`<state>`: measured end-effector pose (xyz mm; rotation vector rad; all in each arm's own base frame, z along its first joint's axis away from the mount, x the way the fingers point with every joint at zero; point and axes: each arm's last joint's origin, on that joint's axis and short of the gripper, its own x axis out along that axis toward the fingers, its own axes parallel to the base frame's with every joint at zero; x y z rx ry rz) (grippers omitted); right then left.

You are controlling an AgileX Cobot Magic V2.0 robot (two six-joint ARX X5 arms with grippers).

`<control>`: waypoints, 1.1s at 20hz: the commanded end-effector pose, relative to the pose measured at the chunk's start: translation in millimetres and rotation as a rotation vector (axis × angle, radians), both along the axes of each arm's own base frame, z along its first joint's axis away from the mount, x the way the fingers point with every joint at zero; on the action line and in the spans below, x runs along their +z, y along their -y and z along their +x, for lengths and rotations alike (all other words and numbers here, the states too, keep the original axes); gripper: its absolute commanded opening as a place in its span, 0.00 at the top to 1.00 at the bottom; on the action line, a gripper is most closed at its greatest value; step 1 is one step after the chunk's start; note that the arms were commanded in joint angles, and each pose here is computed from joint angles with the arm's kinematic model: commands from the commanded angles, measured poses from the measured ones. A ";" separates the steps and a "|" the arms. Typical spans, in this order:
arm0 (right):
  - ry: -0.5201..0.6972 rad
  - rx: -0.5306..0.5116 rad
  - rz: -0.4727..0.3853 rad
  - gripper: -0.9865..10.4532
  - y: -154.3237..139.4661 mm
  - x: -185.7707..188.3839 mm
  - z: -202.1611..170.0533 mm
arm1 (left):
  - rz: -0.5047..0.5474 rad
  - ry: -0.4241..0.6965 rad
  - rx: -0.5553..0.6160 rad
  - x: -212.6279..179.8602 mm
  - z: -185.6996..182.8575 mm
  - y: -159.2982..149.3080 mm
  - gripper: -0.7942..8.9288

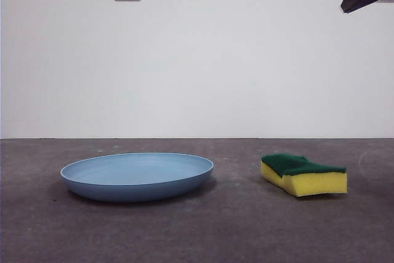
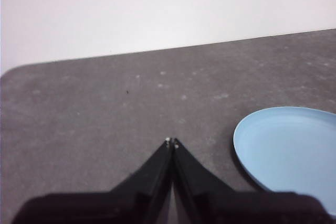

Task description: Pick up the plate,pick up the cloth,clean the plate with the cloth

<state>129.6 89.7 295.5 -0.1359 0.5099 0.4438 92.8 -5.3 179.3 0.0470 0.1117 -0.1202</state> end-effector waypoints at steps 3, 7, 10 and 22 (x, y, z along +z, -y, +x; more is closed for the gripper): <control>-0.003 -0.006 0.003 0.91 0.0 -2.2 0.1 | -0.039 -0.010 0.012 -16.8 1.6 -0.5 0.92; -0.003 -0.005 0.004 0.91 0.0 -2.2 0.1 | -0.048 -0.046 0.015 -24.8 2.2 -0.5 0.92; -0.003 -0.005 0.004 0.91 0.0 -2.2 0.1 | -0.047 -0.101 0.019 -30.4 1.4 -0.7 0.92; -0.003 -0.005 0.004 0.91 0.0 -2.2 0.1 | -0.050 -0.101 0.020 -30.6 1.5 -0.7 0.92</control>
